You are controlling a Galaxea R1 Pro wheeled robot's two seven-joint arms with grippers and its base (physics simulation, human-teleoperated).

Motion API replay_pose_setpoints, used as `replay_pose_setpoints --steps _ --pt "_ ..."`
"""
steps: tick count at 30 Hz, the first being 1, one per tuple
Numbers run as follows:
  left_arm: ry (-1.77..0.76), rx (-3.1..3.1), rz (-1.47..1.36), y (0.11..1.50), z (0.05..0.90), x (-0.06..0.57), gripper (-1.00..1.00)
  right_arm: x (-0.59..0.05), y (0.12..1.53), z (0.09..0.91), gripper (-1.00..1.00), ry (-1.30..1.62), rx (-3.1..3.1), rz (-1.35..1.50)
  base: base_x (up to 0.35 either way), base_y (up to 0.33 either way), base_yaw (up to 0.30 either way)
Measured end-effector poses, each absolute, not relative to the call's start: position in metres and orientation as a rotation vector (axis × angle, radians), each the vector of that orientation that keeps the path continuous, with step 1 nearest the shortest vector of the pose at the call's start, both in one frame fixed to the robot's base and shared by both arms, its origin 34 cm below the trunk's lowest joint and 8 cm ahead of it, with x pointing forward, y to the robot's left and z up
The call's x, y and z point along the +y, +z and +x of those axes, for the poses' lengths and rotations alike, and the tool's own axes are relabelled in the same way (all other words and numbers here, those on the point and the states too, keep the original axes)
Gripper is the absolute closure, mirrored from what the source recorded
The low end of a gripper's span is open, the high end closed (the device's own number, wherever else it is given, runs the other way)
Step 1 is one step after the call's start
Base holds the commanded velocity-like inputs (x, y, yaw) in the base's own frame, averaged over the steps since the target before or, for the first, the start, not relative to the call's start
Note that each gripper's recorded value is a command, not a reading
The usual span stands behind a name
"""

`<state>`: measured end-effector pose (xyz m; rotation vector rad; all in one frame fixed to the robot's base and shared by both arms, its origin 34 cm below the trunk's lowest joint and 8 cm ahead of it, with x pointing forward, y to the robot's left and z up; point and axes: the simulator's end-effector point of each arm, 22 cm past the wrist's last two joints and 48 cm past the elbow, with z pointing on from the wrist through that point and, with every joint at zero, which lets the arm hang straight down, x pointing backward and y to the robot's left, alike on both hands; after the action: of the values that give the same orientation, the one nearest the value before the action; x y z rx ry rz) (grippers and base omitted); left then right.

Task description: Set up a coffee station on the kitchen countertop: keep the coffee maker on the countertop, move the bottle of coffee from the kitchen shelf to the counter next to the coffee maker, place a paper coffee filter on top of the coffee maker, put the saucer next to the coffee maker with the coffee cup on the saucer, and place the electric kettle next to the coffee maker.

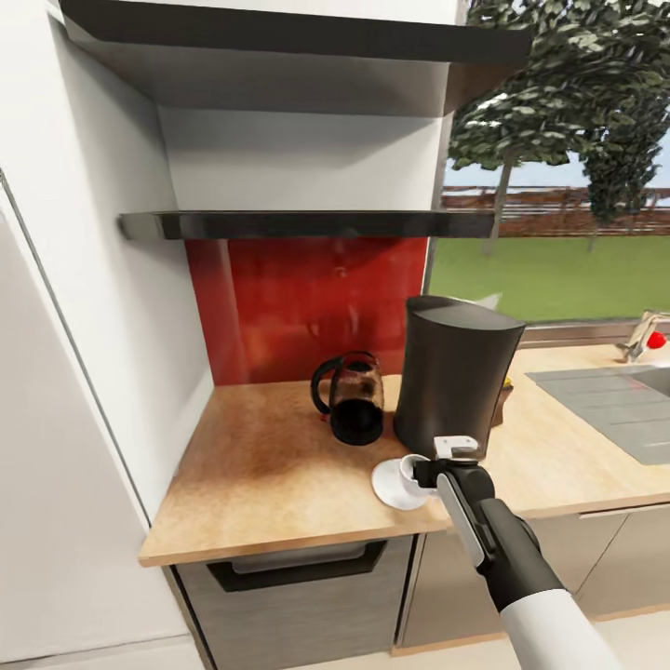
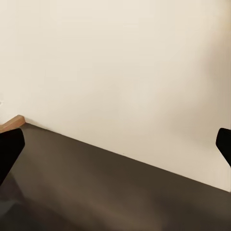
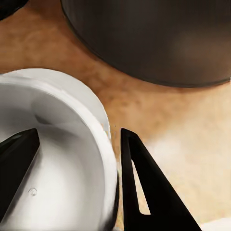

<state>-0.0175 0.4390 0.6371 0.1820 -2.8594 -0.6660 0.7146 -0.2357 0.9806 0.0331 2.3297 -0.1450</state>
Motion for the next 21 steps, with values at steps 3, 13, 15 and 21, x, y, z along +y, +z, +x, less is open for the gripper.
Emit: replay_pose_setpoints --steps 3,13,15,21 --pt "-0.668 -2.858 0.182 0.6373 -0.0180 0.4392 -1.00 -0.2354 0.9798 0.7143 1.00 -0.147 2.332 0.030 0.183 0.111 0.000" --pt "-0.668 -2.856 0.182 0.6375 -0.0186 0.4390 -1.00 -0.2373 0.9778 0.7140 1.00 -0.156 2.336 0.029 0.057 0.031 0.000" --pt "-0.668 -2.855 0.181 0.6376 -0.0192 0.4390 -1.00 -0.2374 0.9777 0.7140 1.00 -0.156 2.336 0.029 0.008 0.005 0.000" --pt "-0.663 -2.854 0.181 0.6375 -0.0199 0.4384 -1.00 -0.2383 0.9781 0.7142 1.00 -0.158 2.335 0.030 0.001 0.001 0.000"
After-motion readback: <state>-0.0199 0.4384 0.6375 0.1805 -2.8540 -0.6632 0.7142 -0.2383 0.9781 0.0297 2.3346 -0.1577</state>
